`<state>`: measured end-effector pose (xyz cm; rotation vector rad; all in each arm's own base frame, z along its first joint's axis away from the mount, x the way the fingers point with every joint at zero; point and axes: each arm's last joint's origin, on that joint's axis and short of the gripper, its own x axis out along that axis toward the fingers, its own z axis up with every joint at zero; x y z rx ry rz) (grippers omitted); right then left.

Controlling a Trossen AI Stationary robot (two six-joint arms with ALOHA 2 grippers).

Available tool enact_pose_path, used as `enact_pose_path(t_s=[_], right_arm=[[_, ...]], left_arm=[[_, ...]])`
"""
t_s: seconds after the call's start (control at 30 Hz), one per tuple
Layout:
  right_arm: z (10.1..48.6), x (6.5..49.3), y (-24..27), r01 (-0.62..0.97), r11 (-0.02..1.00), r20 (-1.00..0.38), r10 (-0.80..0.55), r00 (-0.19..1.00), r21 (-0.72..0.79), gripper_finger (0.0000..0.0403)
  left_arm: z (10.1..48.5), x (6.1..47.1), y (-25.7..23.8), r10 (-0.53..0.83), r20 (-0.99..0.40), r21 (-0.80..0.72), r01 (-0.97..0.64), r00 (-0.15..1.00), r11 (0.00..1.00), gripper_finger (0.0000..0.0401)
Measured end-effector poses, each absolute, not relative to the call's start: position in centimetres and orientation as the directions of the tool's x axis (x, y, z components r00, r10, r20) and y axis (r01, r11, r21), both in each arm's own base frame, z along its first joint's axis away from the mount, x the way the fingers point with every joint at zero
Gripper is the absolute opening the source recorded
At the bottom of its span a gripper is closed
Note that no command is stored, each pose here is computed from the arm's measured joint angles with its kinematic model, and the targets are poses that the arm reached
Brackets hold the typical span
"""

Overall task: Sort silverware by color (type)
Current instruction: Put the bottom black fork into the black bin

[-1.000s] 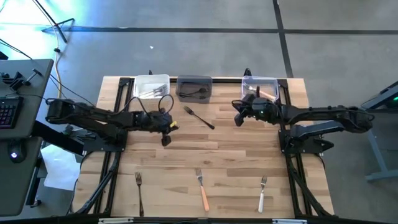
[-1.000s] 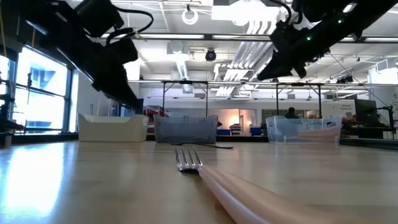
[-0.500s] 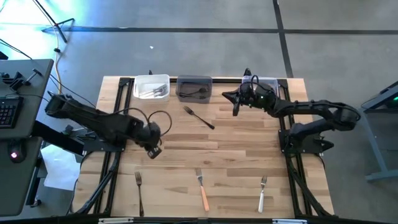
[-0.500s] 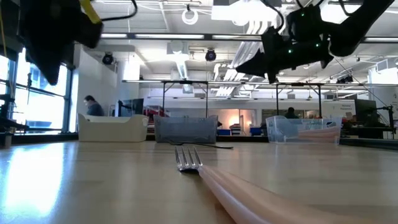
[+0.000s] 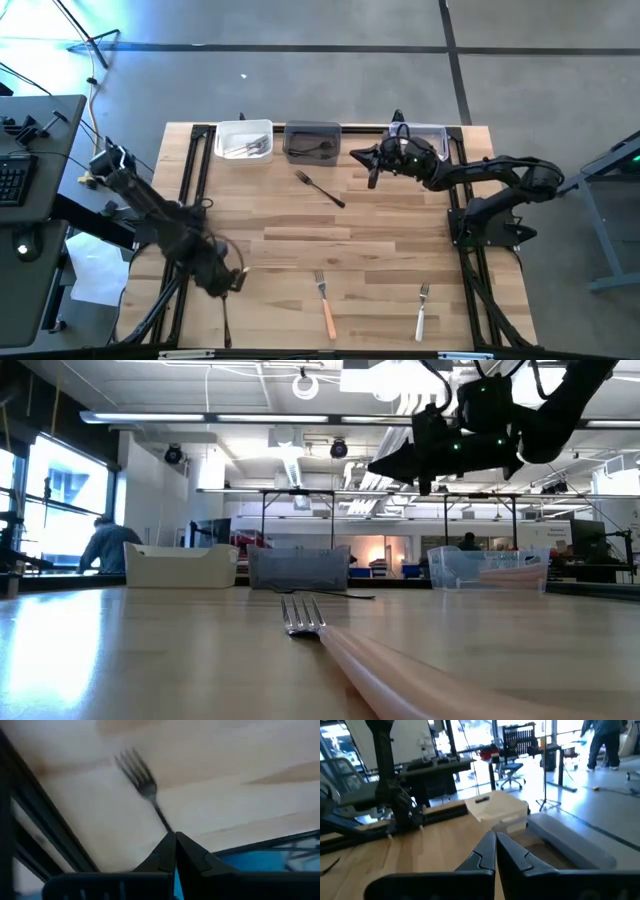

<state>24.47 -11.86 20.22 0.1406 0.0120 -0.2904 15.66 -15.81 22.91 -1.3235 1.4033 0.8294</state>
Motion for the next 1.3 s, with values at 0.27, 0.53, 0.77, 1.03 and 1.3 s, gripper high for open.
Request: enact_pose_path(t_s=[0.27, 0.53, 0.77, 1.03, 1.3], right_arm=[[21.6, 24.9, -11.9, 0.220, 0.968, 0.045, -0.227, 0.973, 0.119, 0.0000], [21.7, 25.0, -11.9, 0.202, 0.973, 0.052, -0.209, 0.977, 0.110, 0.0000], [21.8, 25.0, -11.9, 0.198, 0.974, 0.052, -0.205, 0.977, 0.108, 0.0000], [21.8, 25.0, -11.9, 0.198, 0.975, 0.052, -0.204, 0.978, 0.098, 0.0000], [21.7, 25.0, -11.9, 0.198, 0.975, 0.050, -0.203, 0.978, 0.100, 0.0000]], left_arm=[[18.9, 17.5, -19.7, -0.303, -0.950, -0.087, -0.996, 0.073, 0.034, 0.0067], [15.7, 18.5, -20.4, -0.268, -0.963, 0.030, -0.999, -0.032, 0.012, 0.0151], [14.8, 18.5, -20.6, -0.265, -0.960, 0.096, -0.995, -0.094, 0.006, 0.0159], [13.6, 18.7, -20.8, -0.243, -0.963, 0.115, -0.993, -0.113, 0.005, 0.0120], [13.6, 18.8, -20.6, -0.209, -0.975, 0.068, -0.997, -0.076, 0.042, 0.0041]])
